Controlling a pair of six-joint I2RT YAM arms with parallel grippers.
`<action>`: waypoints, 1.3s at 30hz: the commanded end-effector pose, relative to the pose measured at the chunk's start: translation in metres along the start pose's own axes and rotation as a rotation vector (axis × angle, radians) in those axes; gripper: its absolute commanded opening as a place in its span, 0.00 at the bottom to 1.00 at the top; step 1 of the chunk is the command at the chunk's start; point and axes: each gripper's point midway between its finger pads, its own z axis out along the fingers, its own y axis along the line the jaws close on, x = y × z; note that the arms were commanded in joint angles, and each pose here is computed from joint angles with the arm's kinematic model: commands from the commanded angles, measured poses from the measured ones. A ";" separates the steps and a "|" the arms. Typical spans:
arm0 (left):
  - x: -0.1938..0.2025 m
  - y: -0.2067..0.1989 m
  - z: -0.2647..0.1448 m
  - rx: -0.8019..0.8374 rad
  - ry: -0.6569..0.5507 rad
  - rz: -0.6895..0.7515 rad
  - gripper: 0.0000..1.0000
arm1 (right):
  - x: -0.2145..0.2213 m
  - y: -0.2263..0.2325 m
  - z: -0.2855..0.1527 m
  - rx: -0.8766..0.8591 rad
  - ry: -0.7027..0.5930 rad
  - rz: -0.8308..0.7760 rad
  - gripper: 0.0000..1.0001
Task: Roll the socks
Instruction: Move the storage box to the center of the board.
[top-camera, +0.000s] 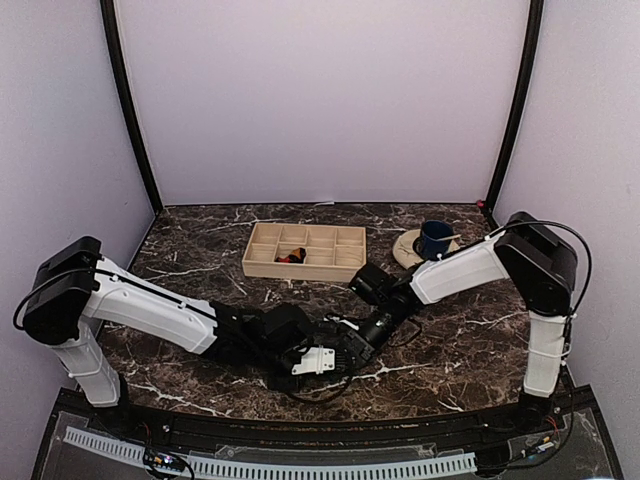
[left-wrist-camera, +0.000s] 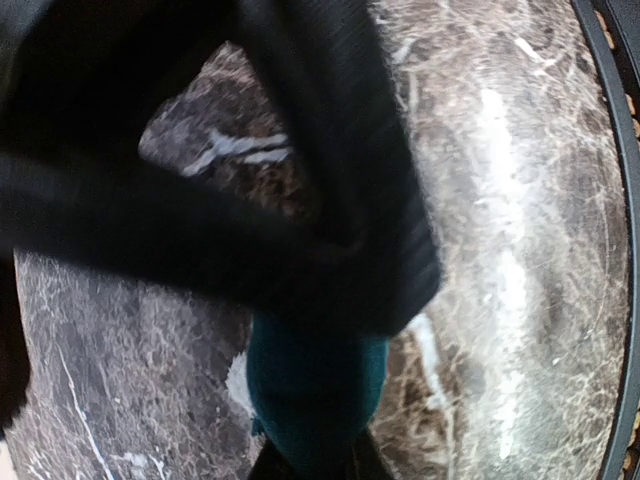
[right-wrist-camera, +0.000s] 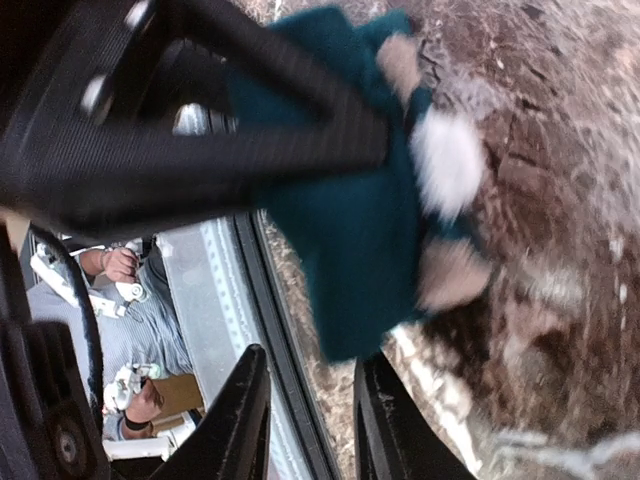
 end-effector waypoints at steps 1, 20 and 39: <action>0.024 -0.007 -0.005 0.078 0.058 -0.090 0.05 | -0.008 0.012 -0.014 0.007 -0.072 -0.031 0.27; 0.015 0.058 -0.051 0.018 -0.029 -0.303 0.05 | -0.118 -0.016 -0.153 0.513 -0.475 -0.105 0.21; 0.001 0.206 -0.119 -0.297 -0.157 -0.495 0.06 | -0.198 -0.086 -0.207 0.946 -0.445 -0.170 0.23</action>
